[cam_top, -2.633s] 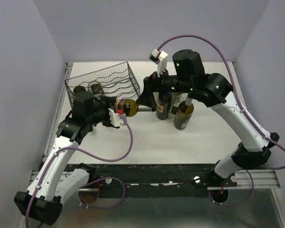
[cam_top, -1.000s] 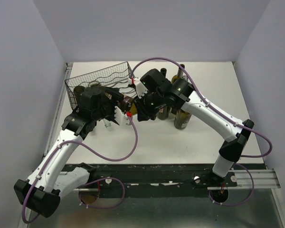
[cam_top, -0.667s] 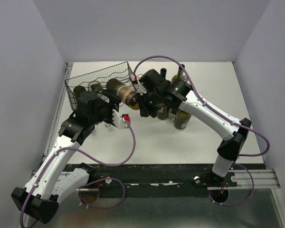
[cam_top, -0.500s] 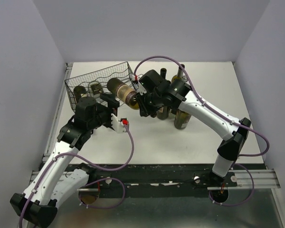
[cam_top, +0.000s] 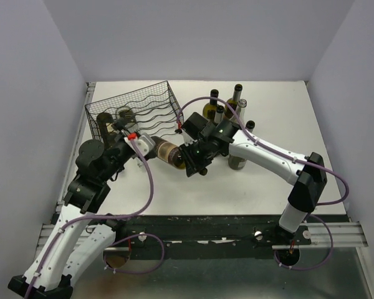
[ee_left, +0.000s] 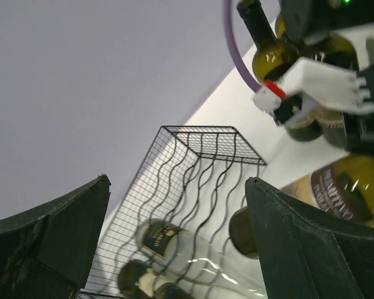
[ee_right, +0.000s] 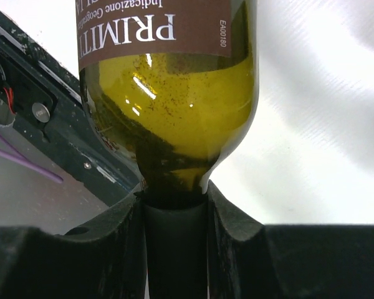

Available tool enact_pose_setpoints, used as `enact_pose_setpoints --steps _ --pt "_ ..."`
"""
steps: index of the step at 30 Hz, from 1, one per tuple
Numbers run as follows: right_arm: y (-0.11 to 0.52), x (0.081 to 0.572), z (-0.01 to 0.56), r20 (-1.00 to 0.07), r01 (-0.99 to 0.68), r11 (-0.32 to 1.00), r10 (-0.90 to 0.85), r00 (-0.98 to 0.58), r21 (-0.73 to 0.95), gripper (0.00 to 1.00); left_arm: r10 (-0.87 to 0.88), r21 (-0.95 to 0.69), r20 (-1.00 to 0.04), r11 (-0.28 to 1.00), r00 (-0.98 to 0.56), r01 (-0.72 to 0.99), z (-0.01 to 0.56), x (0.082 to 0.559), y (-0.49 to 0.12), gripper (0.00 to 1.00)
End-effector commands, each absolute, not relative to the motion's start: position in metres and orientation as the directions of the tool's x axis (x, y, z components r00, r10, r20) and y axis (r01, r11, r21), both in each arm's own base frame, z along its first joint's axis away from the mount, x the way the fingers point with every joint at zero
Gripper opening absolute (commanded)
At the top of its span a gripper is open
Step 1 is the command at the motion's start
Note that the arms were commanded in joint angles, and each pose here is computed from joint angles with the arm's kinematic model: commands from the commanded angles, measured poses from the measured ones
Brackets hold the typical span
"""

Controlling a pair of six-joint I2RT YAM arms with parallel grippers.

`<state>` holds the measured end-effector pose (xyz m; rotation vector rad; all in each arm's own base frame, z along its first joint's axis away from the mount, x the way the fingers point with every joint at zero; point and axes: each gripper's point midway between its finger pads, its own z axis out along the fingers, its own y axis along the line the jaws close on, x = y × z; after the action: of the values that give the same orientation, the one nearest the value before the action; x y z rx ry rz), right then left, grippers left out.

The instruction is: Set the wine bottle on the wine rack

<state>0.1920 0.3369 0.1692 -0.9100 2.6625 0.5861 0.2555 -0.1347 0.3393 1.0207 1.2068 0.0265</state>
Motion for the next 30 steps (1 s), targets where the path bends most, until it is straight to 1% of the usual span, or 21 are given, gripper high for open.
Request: enact_pose_setpoints --steps 1,4,6,10,14,19,22,30 --pt "0.367 0.199 0.191 -0.501 -0.658 0.662 -0.458 -0.734 0.358 0.01 0.162 0.200 -0.980 0.834 0.120 0.514 0.365 0.255 -0.131 0.99" --pt "0.375 0.206 0.177 -0.518 -0.646 0.679 -0.435 -0.737 0.349 0.01 0.095 0.075 -0.995 0.839 -0.009 0.539 0.356 0.257 -0.138 0.99" --pt "0.378 0.212 0.166 -0.526 -0.633 0.699 -0.421 -0.739 0.331 0.01 0.042 -0.001 -0.997 0.835 -0.065 0.550 0.349 0.257 -0.145 0.99" --pt "0.384 0.221 0.145 -0.538 -0.612 0.733 -0.401 -0.742 0.298 0.01 -0.050 -0.085 -0.995 0.861 -0.082 0.501 0.346 0.257 -0.139 0.99" --pt "0.389 0.234 0.140 -0.592 -0.587 0.757 -0.342 -0.730 0.286 0.01 -0.068 -0.082 -0.997 0.895 -0.047 0.438 0.351 0.257 -0.125 0.99" --pt "0.388 0.249 0.137 -0.630 -0.540 0.800 -0.282 -0.724 0.262 0.01 -0.039 -0.046 -0.999 0.922 -0.028 0.384 0.354 0.258 -0.112 0.99" --pt "0.392 0.256 0.141 -0.665 -0.528 0.803 -0.237 -0.709 0.278 0.01 -0.030 -0.033 -0.999 0.930 -0.013 0.365 0.356 0.259 -0.108 0.99" --pt "0.399 0.268 0.130 -0.692 -0.502 0.818 -0.190 -0.697 0.281 0.01 0.013 0.016 -1.000 0.933 0.011 0.358 0.358 0.263 -0.106 0.99"
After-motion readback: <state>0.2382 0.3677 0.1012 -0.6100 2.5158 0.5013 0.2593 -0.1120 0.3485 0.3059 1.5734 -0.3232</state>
